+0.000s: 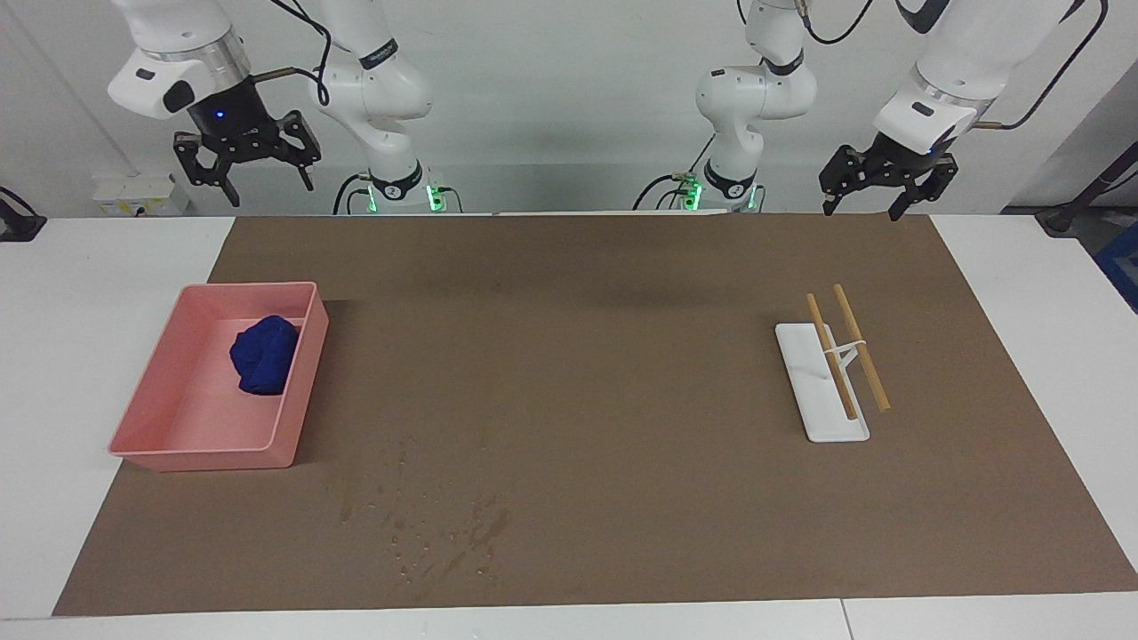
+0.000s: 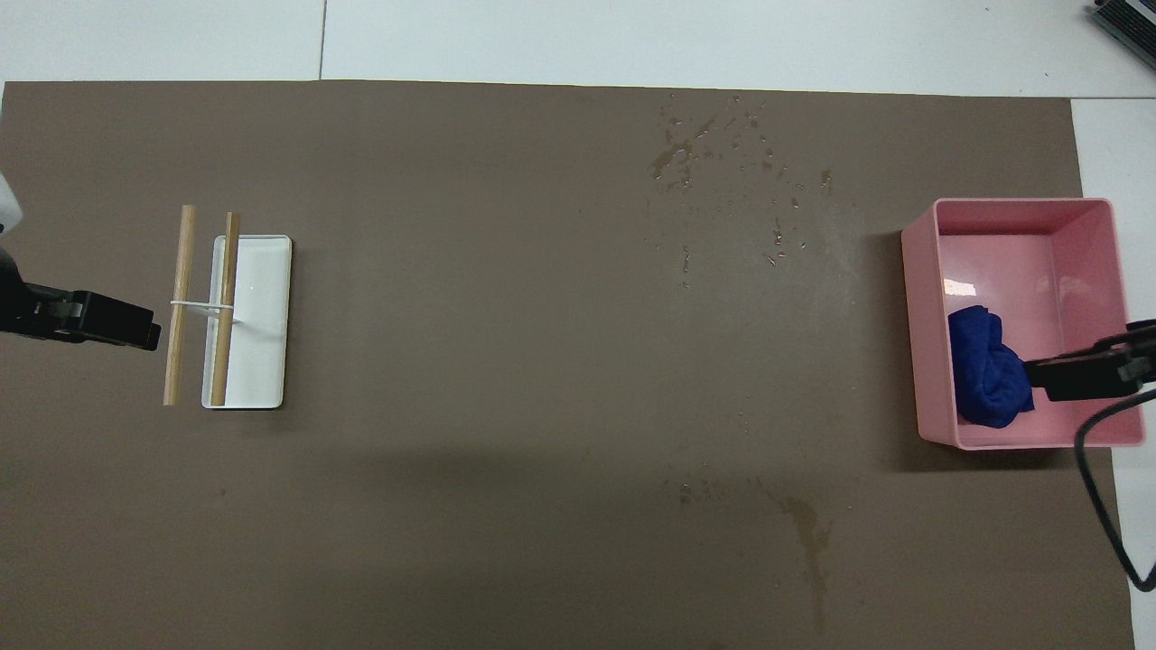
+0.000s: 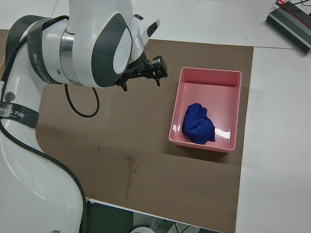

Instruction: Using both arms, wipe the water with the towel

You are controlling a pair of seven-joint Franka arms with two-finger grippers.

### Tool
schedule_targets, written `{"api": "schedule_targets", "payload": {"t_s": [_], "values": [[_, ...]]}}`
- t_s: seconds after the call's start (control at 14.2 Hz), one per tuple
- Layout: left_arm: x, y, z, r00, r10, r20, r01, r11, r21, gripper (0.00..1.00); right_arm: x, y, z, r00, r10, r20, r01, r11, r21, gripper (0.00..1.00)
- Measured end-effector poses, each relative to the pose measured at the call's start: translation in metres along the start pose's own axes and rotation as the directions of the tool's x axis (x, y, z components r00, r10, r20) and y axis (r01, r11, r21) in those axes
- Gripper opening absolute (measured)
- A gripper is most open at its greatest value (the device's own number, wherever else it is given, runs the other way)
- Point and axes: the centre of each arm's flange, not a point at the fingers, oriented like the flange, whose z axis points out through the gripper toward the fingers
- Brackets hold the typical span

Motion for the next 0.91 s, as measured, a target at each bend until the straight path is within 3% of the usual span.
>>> {"api": "schedule_targets", "payload": {"t_s": [0.91], "values": [[0.0,0.0,0.0,1.0,0.0,0.0,0.0,1.0,0.0,1.0,0.04,0.003,0.007,1.0,0.029,-0.01,-0.029,1.0,-0.012,1.0]]}}
